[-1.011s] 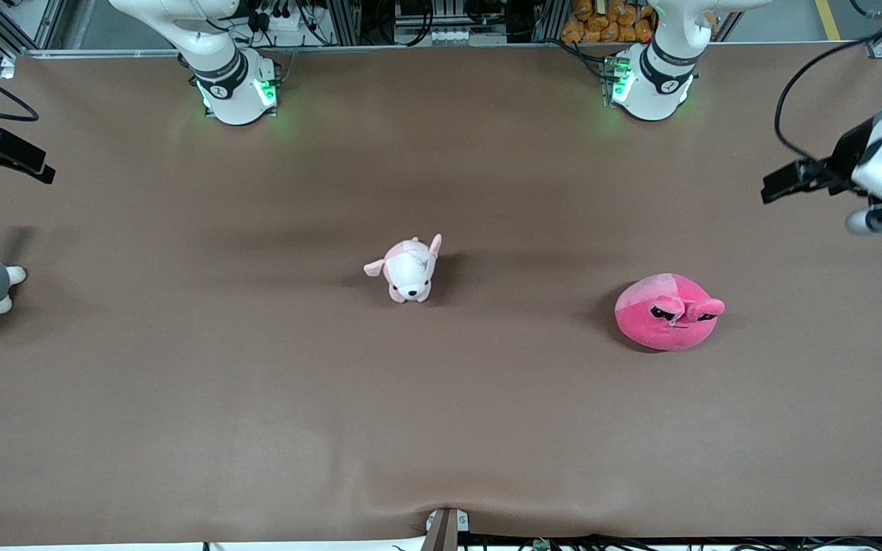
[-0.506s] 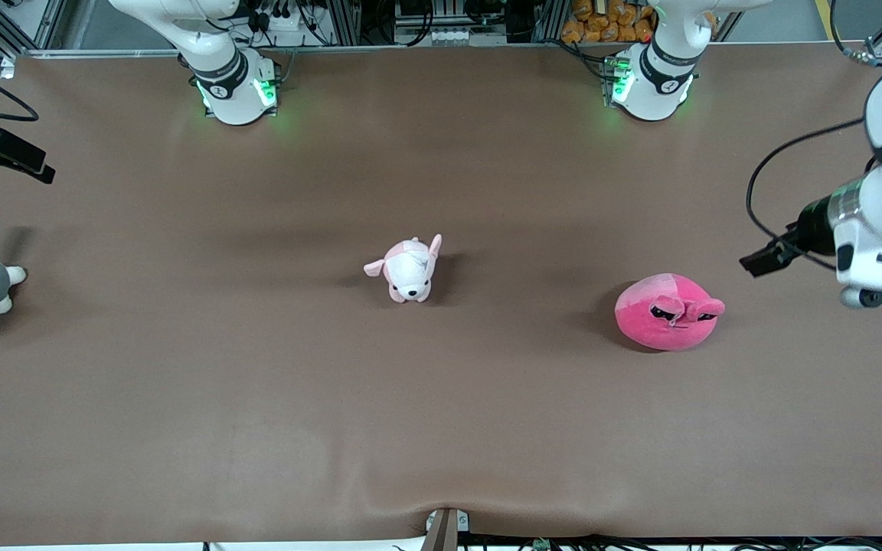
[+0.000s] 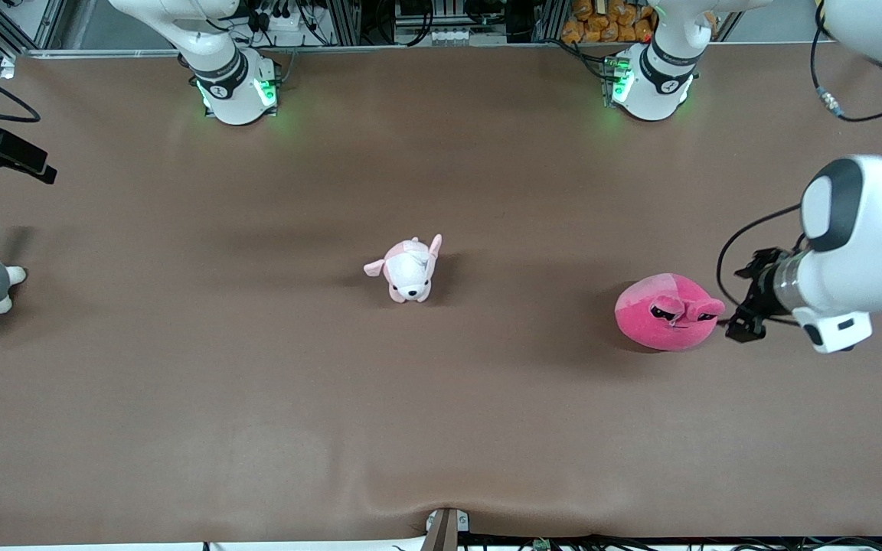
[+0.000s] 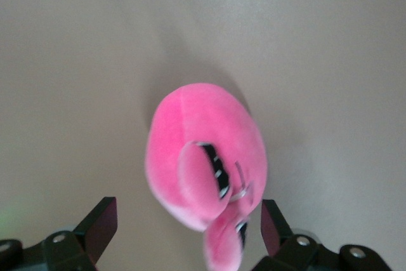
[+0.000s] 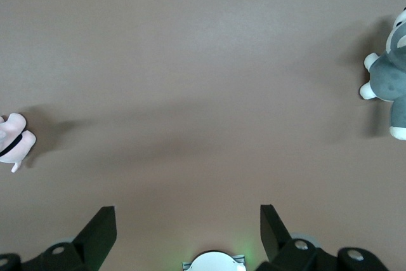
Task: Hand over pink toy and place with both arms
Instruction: 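Close the left gripper on the pink plush toy's top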
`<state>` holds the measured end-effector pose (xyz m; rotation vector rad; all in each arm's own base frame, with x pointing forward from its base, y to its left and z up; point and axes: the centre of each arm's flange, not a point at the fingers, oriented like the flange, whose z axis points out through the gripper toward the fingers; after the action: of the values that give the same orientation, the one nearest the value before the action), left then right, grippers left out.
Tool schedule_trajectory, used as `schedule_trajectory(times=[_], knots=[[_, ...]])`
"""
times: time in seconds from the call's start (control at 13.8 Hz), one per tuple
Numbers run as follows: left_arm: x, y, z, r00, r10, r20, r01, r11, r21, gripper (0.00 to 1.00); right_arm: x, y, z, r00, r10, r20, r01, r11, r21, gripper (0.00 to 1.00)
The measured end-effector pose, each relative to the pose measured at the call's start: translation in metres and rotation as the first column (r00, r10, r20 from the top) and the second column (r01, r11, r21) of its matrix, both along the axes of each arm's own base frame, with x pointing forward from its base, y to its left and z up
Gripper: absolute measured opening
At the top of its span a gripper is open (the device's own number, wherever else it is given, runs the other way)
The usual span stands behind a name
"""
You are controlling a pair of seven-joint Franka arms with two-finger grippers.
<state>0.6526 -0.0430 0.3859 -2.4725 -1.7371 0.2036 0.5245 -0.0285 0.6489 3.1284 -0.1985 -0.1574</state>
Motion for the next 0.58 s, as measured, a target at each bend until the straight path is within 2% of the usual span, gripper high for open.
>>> schedule_trajectory(times=[0.14,0.36,0.51,0.58], knots=[[0.001,0.004,-0.03,0.997,0.075,0.005,-0.075,0.997,0.005,1.0,0.0,0.001,0.0,1.0,0.003,-0.001,-0.003,1.0,0.0,1.0],[-0.008,0.008,-0.058,0.995,0.102,-0.022,-0.102,0.995,0.005,1.0,0.0,0.002,-0.001,1.0,0.004,-0.006,-0.004,1.0,0.0,1.0],[-0.01,0.007,-0.062,0.992,0.123,-0.025,-0.123,0.992,0.008,0.82,-0.001,0.002,-0.001,1.0,0.004,-0.009,-0.004,1.0,0.0,1.0],[-0.009,0.007,-0.062,0.991,0.13,-0.024,-0.13,0.992,0.01,0.7,-0.001,0.002,-0.001,1.0,0.004,-0.01,-0.004,1.0,0.0,1.0]])
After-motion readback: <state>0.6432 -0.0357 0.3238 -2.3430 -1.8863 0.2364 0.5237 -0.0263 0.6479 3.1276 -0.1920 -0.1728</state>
